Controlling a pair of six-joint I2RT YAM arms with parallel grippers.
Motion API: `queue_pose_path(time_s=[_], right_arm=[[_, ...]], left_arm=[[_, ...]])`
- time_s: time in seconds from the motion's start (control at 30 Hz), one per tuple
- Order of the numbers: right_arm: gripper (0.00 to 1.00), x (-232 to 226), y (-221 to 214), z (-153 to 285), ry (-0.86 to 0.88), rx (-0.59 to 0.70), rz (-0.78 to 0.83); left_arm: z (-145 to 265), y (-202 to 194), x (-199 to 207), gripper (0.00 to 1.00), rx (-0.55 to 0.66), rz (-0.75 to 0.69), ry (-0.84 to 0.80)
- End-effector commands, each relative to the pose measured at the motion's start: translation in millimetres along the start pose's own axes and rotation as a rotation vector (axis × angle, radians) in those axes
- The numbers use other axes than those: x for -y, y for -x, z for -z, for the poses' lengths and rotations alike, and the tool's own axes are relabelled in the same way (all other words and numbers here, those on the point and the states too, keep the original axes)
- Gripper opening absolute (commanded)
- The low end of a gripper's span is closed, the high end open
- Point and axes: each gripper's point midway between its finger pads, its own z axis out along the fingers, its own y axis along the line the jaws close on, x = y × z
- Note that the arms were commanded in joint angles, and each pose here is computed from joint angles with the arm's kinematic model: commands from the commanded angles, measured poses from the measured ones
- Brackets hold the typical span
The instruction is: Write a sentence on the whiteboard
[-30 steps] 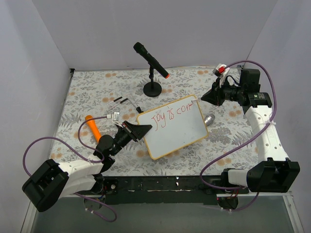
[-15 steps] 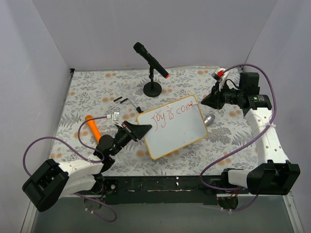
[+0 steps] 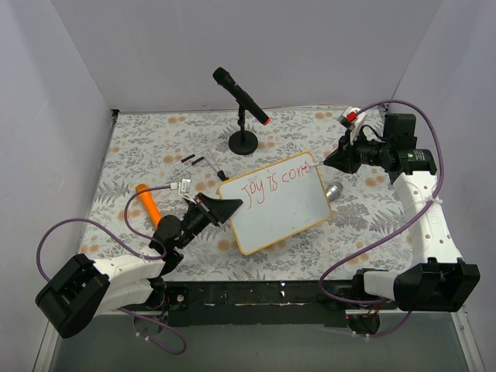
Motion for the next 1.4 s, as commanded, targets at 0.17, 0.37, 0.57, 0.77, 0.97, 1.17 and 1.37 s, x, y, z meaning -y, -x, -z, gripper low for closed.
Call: queue_pose_path(time_s=[0.17, 0.37, 0.57, 0.77, 0.97, 1.17, 1.37], right_arm=[[0.01, -12, 67, 19, 0.068, 0.144, 0.096], [0.01, -25, 57, 20, 0.093, 0.16, 0.105], [0.01, -18, 43, 23, 0.064, 0.158, 0.093], [0.01, -16, 40, 26, 0.055, 0.166, 0.096], [0.01, -14, 38, 28, 0.049, 0.17, 0.094], [0.01, -15, 37, 28, 0.056, 0.171, 0.092], [0.01, -10, 37, 29, 0.027, 0.164, 0.098]], left_arm=[[-1, 28, 44, 0.0, 0.097, 0.009, -0.15], [2, 27, 43, 0.0, 0.098, 0.009, -0.15], [1, 27, 45, 0.0, 0.098, 0.01, -0.16], [2, 28, 45, 0.0, 0.102, 0.014, -0.161], [2, 29, 46, 0.0, 0.103, 0.012, -0.16], [3, 29, 45, 0.0, 0.104, 0.011, -0.158], [3, 30, 46, 0.0, 0.109, 0.012, -0.159]])
